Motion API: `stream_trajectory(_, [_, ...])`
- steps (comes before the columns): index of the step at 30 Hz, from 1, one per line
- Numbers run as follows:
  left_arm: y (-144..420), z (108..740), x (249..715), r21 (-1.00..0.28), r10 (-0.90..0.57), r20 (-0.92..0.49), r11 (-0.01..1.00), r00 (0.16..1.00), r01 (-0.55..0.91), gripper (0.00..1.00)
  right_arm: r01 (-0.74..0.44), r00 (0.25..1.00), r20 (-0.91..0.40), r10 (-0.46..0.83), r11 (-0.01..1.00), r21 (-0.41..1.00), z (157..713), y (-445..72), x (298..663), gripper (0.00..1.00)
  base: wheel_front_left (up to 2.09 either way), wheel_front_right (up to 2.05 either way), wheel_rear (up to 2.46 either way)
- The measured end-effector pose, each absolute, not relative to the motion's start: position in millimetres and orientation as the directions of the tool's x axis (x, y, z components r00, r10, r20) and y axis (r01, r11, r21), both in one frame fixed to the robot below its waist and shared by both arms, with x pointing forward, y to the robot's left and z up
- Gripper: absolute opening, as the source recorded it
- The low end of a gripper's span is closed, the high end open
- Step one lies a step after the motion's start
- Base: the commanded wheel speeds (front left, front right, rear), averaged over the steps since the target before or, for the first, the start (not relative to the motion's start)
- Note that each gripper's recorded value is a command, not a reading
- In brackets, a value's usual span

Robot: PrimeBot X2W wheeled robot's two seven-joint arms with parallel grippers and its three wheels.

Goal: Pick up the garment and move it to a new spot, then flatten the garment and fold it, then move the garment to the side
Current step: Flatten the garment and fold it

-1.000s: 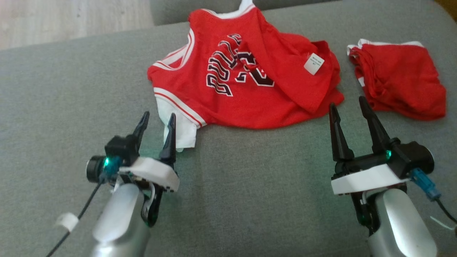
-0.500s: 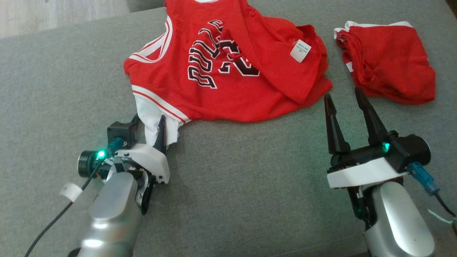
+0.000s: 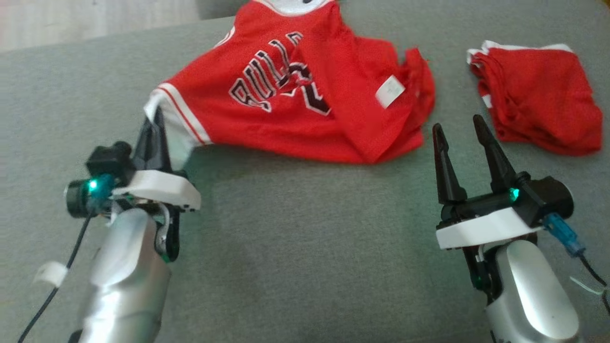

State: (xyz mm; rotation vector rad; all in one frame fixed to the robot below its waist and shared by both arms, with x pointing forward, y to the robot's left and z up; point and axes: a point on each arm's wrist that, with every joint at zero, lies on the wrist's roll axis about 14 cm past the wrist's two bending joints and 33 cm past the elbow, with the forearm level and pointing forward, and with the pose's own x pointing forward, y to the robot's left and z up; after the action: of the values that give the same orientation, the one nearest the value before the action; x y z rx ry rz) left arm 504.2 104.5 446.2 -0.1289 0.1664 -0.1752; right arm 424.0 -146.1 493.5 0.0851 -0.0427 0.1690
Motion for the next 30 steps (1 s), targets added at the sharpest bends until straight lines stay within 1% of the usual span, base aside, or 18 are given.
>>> stream_trajectory(2, [118,462,501,-0.148,-0.145,-0.102,0.981,0.984,0.129,0.0,-0.189,0.981,0.051,0.185,0.978,0.084,494,-139,425,1.0,0.0,0.0,0.0])
stream_trajectory(4, [133,464,488,-0.149,-0.101,-0.091,0.985,0.991,0.087,0.0,-0.209,0.977,0.05,0.205,0.974,0.086,494,-132,425,1.0,0.0,0.0,0.0])
stream_trajectory(11, [171,440,430,-0.129,-0.009,-0.153,0.992,0.988,-0.011,0.0,-0.275,0.961,0.053,0.271,0.956,0.099,496,-106,424,1.0,0.0,0.0,0.0])
stream_trajectory(12, [171,436,424,-0.126,-0.012,-0.166,0.992,0.986,-0.009,0.47,-0.281,0.959,0.049,0.278,0.954,0.104,494,-104,423,1.0,0.0,0.0,0.0])
stream_trajectory(13, [172,433,418,-0.122,-0.009,-0.179,0.992,0.984,-0.013,1.0,-0.288,0.958,0.04,0.285,0.952,0.109,492,-101,422,1.0,0.0,0.0,0.0])
stream_trajectory(16, [174,433,410,-0.092,-0.011,-0.178,0.996,0.984,-0.006,1.0,-0.307,0.951,0.017,0.307,0.945,0.115,484,-92,420,1.0,0.0,0.0,0.0])
stream_trajectory(21, [166,470,415,-0.1,-0.032,-0.058,0.995,0.998,0.026,1.0,-0.333,0.942,0.007,0.334,0.936,0.118,481,-82,421,1.0,0.0,0.0,0.0])
stream_trajectory(24, [159,484,410,-0.112,-0.042,-0.01,0.993,0.999,0.04,1.0,-0.345,0.938,0.005,0.347,0.931,0.118,480,-77,421,1.0,0.0,0.0,0.0])
stream_trajectory(30, [150,476,388,-0.131,-0.068,-0.027,0.989,0.997,0.064,1.0,-0.364,0.93,-0.019,0.368,0.925,0.113,473,-69,421,1.0,0.0,0.0,0.0])
